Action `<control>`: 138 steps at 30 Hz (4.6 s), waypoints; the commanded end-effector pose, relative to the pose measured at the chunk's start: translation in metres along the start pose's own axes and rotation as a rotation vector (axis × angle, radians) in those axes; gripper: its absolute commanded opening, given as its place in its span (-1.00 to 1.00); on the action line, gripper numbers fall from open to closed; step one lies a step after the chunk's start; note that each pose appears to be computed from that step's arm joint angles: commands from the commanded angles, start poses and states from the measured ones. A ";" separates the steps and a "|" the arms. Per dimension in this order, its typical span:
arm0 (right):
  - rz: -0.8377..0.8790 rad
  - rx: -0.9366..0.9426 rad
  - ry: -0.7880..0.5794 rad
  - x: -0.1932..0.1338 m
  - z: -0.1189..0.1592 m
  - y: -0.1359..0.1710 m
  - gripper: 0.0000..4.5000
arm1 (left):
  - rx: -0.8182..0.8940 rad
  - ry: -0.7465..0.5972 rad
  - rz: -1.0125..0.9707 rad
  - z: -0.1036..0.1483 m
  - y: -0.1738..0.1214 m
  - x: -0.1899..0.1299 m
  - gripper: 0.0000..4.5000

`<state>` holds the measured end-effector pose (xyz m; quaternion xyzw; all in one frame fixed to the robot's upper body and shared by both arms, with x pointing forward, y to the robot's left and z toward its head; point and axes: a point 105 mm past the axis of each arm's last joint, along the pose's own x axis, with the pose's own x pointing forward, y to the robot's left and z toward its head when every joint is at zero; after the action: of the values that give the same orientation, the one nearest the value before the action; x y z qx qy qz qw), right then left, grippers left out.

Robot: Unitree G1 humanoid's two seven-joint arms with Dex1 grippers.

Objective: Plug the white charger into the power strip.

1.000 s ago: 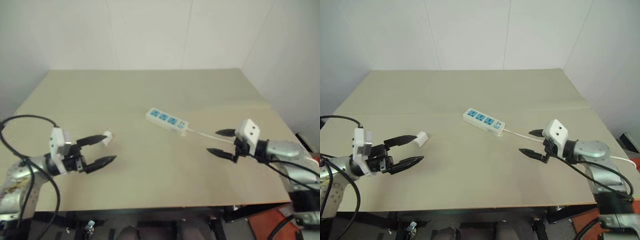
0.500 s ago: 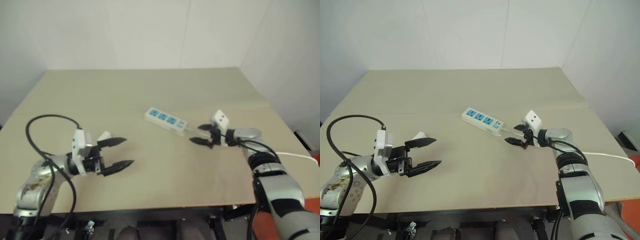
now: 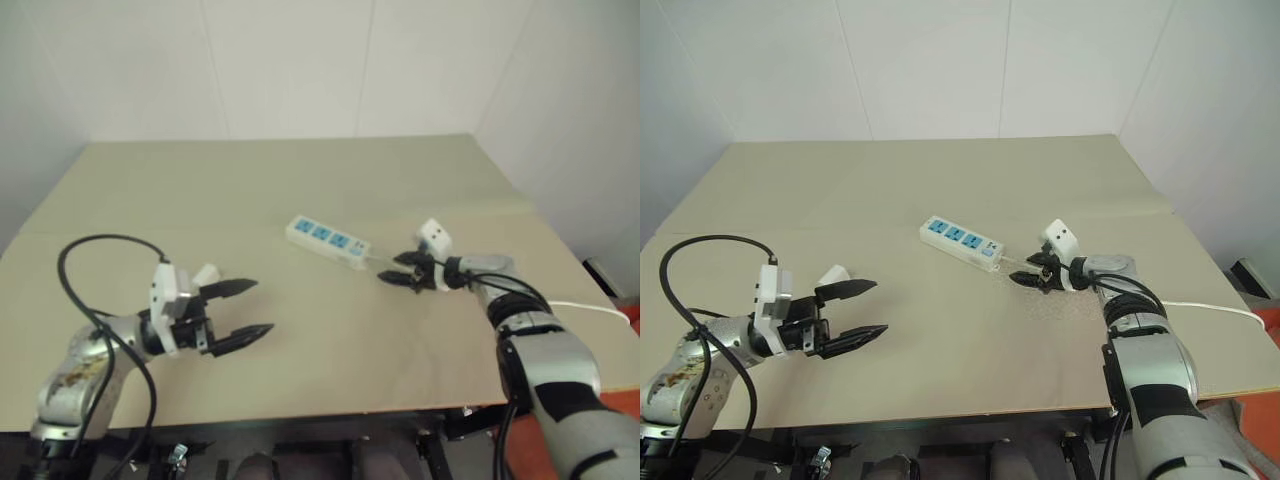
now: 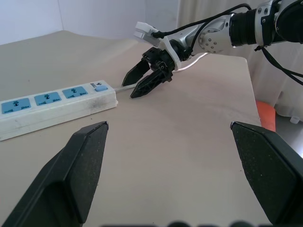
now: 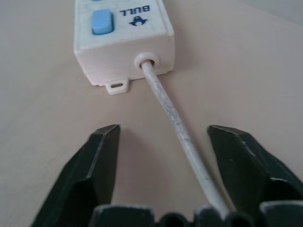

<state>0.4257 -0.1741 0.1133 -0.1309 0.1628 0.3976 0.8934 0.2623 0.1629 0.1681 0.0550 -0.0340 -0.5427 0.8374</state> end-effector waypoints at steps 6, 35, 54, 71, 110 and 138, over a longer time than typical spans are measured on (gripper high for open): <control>0.009 -0.082 -0.052 -0.003 0.015 -0.001 -0.91 | 0.038 -0.016 -0.013 0.006 0.000 0.002 1.00; 0.040 -0.238 -0.155 -0.069 -0.008 0.057 -0.99 | 0.034 0.009 -0.024 0.005 0.015 0.000 1.00; 0.029 -0.141 -0.463 -0.062 0.029 0.079 0.98 | 0.036 0.011 -0.001 0.007 0.015 -0.006 1.00; -0.058 -0.060 -0.436 -0.018 0.014 0.078 0.98 | 0.042 0.012 0.010 0.007 0.016 -0.004 1.00; 0.292 -0.162 -0.426 -0.010 0.016 0.120 0.52 | 0.183 0.083 0.406 0.061 0.064 0.017 1.00; 0.528 -0.251 -0.306 0.015 0.004 0.149 0.52 | -0.369 0.817 0.737 0.043 0.163 -0.027 1.00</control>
<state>0.3237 -0.0708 0.0929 -0.1192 0.0152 0.6449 0.7547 0.3893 0.2495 0.2216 0.0847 0.3818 -0.1408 0.9095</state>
